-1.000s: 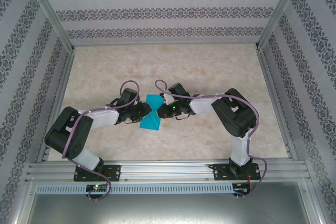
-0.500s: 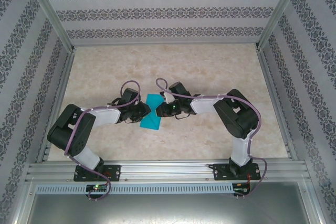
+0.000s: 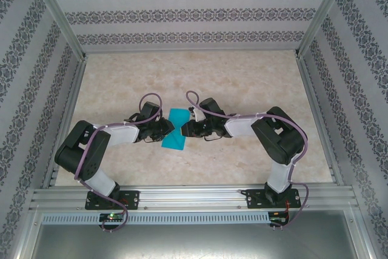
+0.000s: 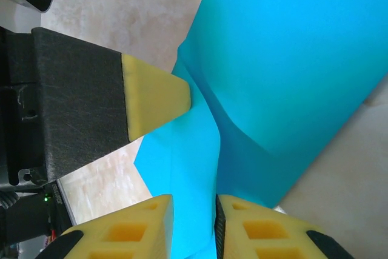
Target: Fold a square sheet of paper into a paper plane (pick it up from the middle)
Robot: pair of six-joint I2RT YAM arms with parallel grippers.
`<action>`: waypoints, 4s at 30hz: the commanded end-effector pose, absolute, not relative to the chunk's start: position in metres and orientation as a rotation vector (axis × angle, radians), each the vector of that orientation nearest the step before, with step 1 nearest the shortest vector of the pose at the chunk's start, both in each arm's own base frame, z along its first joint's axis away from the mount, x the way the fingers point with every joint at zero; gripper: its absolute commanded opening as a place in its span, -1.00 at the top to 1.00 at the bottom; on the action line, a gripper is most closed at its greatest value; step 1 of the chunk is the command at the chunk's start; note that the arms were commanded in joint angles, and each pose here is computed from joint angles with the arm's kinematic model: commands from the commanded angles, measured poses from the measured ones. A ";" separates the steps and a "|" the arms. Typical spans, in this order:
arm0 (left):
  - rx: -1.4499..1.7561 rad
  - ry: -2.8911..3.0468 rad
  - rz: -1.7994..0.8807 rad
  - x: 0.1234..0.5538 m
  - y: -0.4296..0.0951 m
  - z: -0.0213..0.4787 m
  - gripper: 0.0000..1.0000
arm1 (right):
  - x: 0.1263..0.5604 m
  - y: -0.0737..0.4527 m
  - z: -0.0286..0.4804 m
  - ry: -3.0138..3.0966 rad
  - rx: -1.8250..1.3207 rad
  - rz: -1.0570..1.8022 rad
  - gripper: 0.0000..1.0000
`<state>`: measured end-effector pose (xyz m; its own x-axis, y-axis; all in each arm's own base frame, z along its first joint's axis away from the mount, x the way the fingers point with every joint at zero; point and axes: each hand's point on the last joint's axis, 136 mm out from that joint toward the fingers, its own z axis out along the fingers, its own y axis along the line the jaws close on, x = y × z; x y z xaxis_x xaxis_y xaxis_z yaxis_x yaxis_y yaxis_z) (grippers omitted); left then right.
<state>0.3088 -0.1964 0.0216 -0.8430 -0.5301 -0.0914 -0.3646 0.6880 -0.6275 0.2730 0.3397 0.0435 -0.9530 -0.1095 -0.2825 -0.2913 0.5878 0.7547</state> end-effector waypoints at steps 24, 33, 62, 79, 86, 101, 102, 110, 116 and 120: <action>-0.642 2.600 -0.891 0.298 -0.192 0.050 0.38 | 0.297 0.331 0.028 2.640 -0.313 1.145 1.00; -0.658 2.655 -0.850 0.275 -0.181 0.044 0.59 | 0.295 0.329 0.023 2.652 -0.322 1.131 0.99; -0.656 2.789 -0.722 0.258 -0.181 0.005 0.73 | 0.304 0.331 0.022 2.659 -0.386 1.119 0.96; -0.632 2.776 -0.730 0.261 -0.182 0.012 0.72 | 0.300 0.327 0.015 2.688 -0.402 1.079 0.93; -0.630 2.782 -0.727 0.261 -0.183 0.010 0.72 | 0.302 0.332 0.024 2.663 -0.434 1.092 0.93; -0.626 2.787 -0.720 0.261 -0.182 0.010 0.72 | 0.304 0.338 0.024 2.653 -0.453 1.155 0.92; -0.625 2.786 -0.716 0.262 -0.182 0.010 0.72 | 0.304 0.338 0.023 2.659 -0.457 1.152 0.92; -0.624 2.785 -0.707 0.261 -0.181 0.011 0.72 | 0.306 0.334 0.019 2.677 -0.444 1.119 0.92; -0.619 2.792 -0.704 0.261 -0.181 0.010 0.73 | 0.304 0.334 0.014 2.697 -0.455 1.116 0.91; -0.620 2.789 -0.703 0.261 -0.181 0.010 0.73 | 0.304 0.332 0.009 2.714 -0.453 1.096 0.91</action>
<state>0.2687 -0.1868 0.0158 -0.8834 -0.4610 -0.0849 -0.3468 0.7646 -0.5433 0.3016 0.3353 0.0185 -0.9381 -0.1955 -0.2858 -0.3406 0.6692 0.6604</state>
